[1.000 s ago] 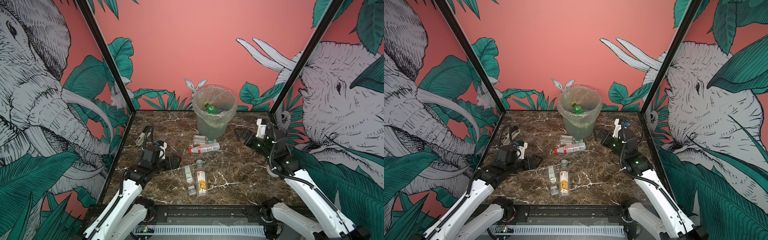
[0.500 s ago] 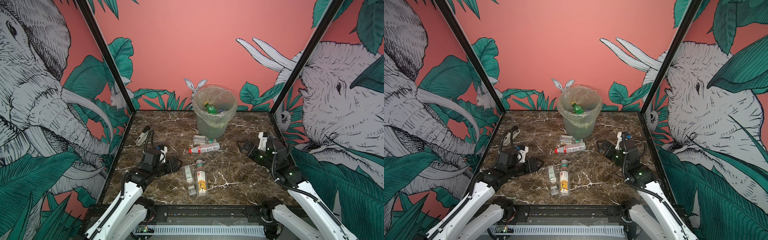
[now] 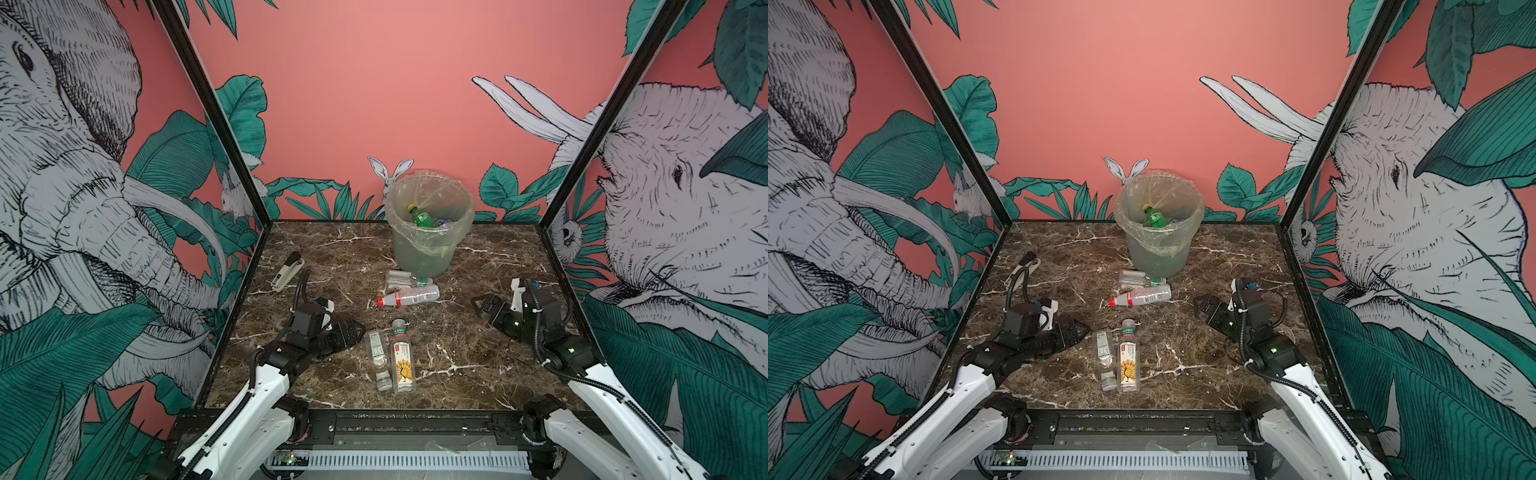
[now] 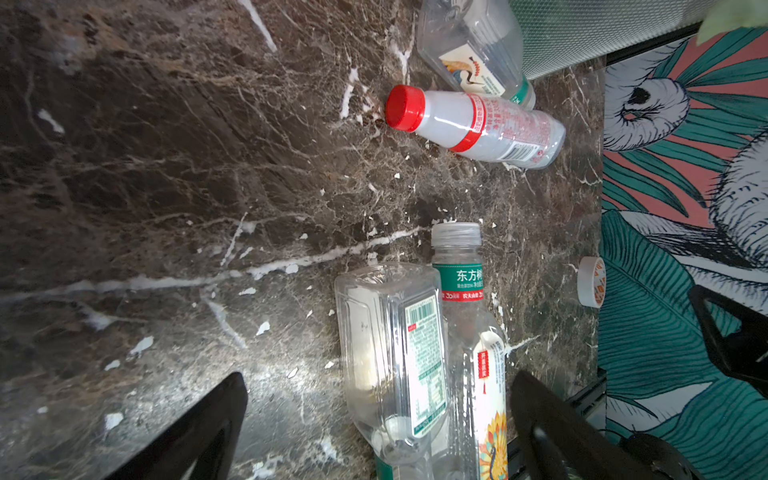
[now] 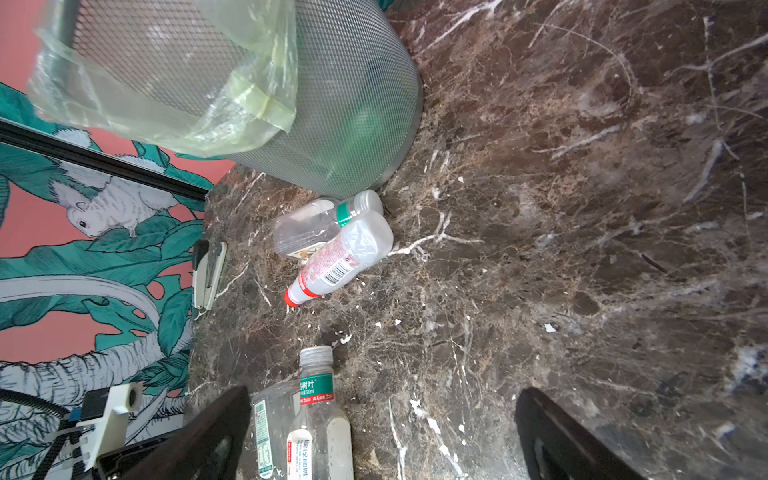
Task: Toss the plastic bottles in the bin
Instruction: 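Move the left gripper over the clear square bottle and lower it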
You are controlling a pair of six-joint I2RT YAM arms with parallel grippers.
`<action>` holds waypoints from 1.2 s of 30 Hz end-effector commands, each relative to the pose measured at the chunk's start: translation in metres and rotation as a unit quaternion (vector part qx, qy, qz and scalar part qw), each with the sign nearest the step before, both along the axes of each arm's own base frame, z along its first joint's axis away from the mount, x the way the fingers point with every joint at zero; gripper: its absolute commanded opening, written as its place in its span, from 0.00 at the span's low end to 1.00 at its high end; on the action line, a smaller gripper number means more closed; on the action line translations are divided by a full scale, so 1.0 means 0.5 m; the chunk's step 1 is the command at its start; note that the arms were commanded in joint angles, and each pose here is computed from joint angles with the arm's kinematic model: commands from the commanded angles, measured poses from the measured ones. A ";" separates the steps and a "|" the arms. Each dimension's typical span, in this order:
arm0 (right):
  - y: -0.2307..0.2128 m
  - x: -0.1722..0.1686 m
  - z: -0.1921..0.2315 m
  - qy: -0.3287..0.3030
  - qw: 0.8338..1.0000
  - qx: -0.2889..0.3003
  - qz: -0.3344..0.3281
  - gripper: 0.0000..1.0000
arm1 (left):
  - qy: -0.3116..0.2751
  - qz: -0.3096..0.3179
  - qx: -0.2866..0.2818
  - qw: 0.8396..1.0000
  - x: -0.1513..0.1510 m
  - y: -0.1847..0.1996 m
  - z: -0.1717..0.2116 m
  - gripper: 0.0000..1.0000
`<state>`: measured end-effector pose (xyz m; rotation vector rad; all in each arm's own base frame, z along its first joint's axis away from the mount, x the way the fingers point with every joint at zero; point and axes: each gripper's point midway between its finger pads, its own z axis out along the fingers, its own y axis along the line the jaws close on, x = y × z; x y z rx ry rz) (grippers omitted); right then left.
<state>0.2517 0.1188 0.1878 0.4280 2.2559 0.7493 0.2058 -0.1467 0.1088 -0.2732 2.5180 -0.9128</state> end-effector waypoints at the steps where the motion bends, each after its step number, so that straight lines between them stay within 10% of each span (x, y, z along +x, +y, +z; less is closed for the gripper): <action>1: 0.002 0.013 -0.001 -0.014 1.000 -0.005 0.002 0.99 | 0.001 0.001 -0.007 1.000 -0.002 -0.009 -0.002 0.99; 36: 0.000 -0.002 -0.051 -0.001 1.000 0.019 -0.011 0.99 | 0.050 -0.057 0.081 0.994 -0.023 -0.088 -0.047 0.99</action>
